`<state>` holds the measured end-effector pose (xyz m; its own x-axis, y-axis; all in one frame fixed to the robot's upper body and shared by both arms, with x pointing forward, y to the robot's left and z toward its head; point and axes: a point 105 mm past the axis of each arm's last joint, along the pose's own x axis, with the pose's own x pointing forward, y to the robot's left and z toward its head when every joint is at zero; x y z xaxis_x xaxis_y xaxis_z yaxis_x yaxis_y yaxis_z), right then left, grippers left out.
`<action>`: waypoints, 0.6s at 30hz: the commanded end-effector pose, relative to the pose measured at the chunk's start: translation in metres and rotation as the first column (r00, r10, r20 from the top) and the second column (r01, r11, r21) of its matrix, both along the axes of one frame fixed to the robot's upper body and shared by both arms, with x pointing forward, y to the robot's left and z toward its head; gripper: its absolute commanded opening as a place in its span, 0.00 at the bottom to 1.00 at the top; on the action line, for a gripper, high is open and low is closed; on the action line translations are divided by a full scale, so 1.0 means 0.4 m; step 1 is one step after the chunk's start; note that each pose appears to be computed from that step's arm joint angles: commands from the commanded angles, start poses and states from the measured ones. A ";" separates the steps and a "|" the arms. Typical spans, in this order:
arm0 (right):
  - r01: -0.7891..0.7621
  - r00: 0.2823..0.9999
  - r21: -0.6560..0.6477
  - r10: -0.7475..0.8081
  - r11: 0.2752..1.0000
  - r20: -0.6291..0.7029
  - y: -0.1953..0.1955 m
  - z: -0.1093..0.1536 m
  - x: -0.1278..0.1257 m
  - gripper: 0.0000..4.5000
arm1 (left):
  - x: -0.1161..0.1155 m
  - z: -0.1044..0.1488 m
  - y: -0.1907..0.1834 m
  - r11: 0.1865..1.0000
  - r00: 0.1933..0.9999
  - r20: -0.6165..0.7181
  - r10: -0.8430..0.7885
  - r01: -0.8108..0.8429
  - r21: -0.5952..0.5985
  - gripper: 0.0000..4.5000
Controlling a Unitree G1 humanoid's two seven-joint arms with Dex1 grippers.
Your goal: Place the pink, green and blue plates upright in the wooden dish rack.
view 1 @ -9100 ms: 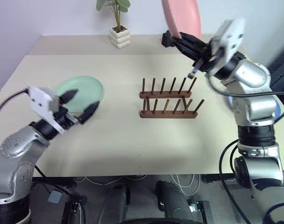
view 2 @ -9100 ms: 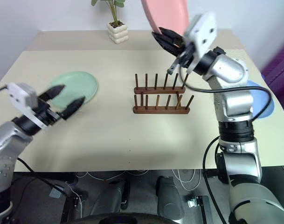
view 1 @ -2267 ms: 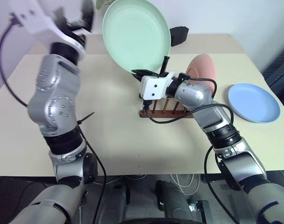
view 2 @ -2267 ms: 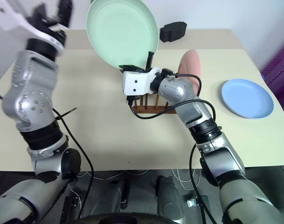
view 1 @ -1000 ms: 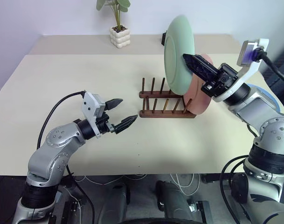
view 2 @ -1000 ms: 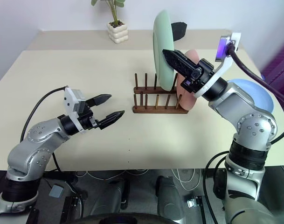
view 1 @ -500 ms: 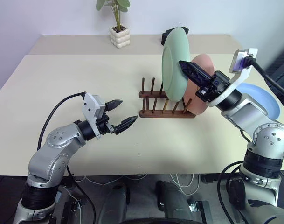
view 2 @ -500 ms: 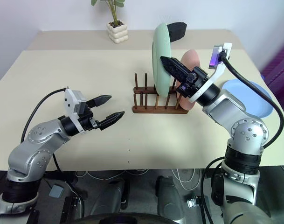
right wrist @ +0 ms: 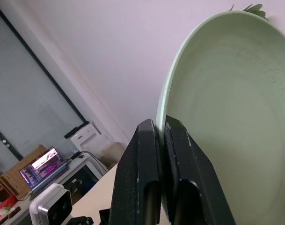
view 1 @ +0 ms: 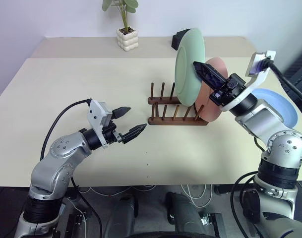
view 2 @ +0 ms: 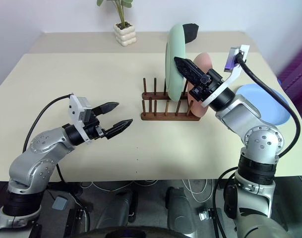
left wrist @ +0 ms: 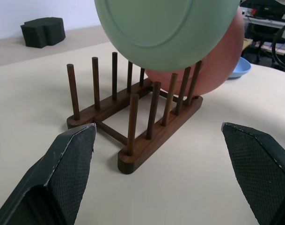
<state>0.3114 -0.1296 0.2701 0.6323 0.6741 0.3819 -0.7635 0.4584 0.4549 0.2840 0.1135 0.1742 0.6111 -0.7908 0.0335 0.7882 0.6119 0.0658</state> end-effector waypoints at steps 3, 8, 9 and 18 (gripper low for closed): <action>0.019 1.000 0.010 -0.019 1.000 0.006 -0.006 0.001 0.000 0.00 | -0.010 0.014 -0.007 1.000 0.999 0.032 -0.021 0.021 -0.002 0.98; 0.027 1.000 0.009 -0.026 1.000 -0.017 -0.008 -0.016 0.003 0.00 | -0.010 0.012 -0.006 1.000 0.999 0.031 -0.022 0.022 0.001 0.98; 0.027 0.999 0.012 -0.027 1.000 -0.022 -0.009 -0.019 0.005 0.00 | -0.009 0.012 -0.006 1.000 0.999 0.031 -0.022 0.022 0.002 0.98; 0.029 0.999 0.022 -0.028 0.999 -0.043 -0.013 -0.029 0.021 0.00 | -0.008 0.011 -0.004 1.000 0.999 0.035 -0.016 0.016 0.008 0.98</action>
<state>0.3226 -0.1353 0.2463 0.6901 0.6488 0.3207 -0.6997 0.4849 0.5247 0.2828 0.1127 0.1742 0.6005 -0.7989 0.0330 0.7960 0.6012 0.0704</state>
